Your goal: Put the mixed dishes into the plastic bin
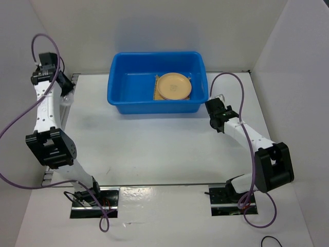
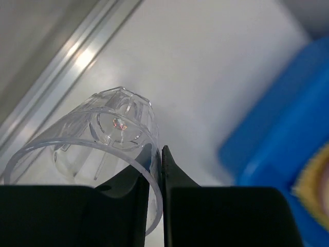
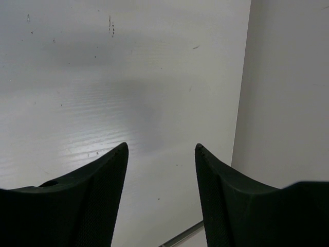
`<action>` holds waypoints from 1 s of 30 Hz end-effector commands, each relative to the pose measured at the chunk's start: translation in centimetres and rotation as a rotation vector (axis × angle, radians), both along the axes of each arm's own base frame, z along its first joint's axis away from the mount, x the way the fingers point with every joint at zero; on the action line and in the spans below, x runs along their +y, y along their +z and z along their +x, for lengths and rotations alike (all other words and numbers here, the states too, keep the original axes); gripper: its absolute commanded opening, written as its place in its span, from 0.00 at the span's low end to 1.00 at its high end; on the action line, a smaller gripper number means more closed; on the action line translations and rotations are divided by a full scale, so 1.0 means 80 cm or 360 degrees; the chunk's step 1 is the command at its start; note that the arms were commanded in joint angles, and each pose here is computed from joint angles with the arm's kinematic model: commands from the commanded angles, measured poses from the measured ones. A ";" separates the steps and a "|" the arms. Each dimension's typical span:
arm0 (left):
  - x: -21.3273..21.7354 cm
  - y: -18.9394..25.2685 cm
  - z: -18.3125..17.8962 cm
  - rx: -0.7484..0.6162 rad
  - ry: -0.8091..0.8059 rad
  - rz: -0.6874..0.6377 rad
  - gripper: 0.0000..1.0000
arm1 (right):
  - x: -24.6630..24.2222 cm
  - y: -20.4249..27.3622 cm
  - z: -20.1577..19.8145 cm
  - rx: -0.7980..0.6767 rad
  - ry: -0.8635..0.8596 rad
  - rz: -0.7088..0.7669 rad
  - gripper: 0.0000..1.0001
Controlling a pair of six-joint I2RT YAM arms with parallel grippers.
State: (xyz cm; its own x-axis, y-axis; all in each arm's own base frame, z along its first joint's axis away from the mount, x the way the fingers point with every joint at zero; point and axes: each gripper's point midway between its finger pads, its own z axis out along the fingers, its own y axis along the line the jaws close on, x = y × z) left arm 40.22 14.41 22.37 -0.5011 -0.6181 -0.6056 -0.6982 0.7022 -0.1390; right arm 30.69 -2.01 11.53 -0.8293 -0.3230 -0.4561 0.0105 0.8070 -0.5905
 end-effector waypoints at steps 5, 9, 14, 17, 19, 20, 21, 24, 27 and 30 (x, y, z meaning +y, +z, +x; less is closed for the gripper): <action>-0.164 0.151 0.089 -0.0665 -0.0654 -0.0324 0.00 | 0.002 0.024 0.014 -0.0213 -0.0068 0.0024 0.61; -0.239 0.126 0.127 -0.0477 -0.0869 -0.0175 0.00 | 0.018 0.028 0.016 -0.0239 -0.0005 0.0039 0.61; -0.305 0.072 0.133 -0.0190 -0.1007 -0.0043 0.00 | 0.030 0.029 0.015 -0.0257 0.0043 0.0037 0.62; -0.327 0.028 0.141 -0.0065 -0.1029 -0.0037 0.00 | 0.030 0.029 0.015 -0.0257 0.0043 0.0037 0.62; -0.341 -0.002 0.142 0.0022 -0.1060 -0.0045 0.00 | 0.028 0.034 0.015 -0.0275 0.0033 0.0030 0.62; -0.338 -0.010 0.144 0.0046 -0.1047 -0.0030 0.00 | 0.029 0.034 0.015 -0.0283 0.0024 0.0038 0.62; -0.347 -0.031 0.144 0.0105 -0.1065 -0.0034 0.00 | 0.027 0.035 0.015 -0.0289 0.0014 0.0023 0.62; -0.352 -0.064 0.145 0.0196 -0.1072 -0.0027 0.00 | 0.025 0.039 0.014 -0.0307 0.0005 0.0018 0.62; -0.354 -0.098 0.141 0.0306 -0.1058 -0.0018 0.00 | 0.028 0.039 0.014 -0.0307 0.0020 0.0019 0.62; -0.358 -0.125 0.143 0.0367 -0.1061 -0.0003 0.00 | 0.029 0.040 0.016 -0.0320 0.0019 0.0025 0.62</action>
State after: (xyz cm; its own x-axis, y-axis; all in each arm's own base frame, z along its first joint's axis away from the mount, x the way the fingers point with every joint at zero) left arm 51.35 -14.12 13.38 -0.8874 -0.1549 -0.4341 -0.1337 0.9879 -0.0792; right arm 31.25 0.05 13.28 -0.7687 -0.3571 -0.5307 0.0356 0.8045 -0.5929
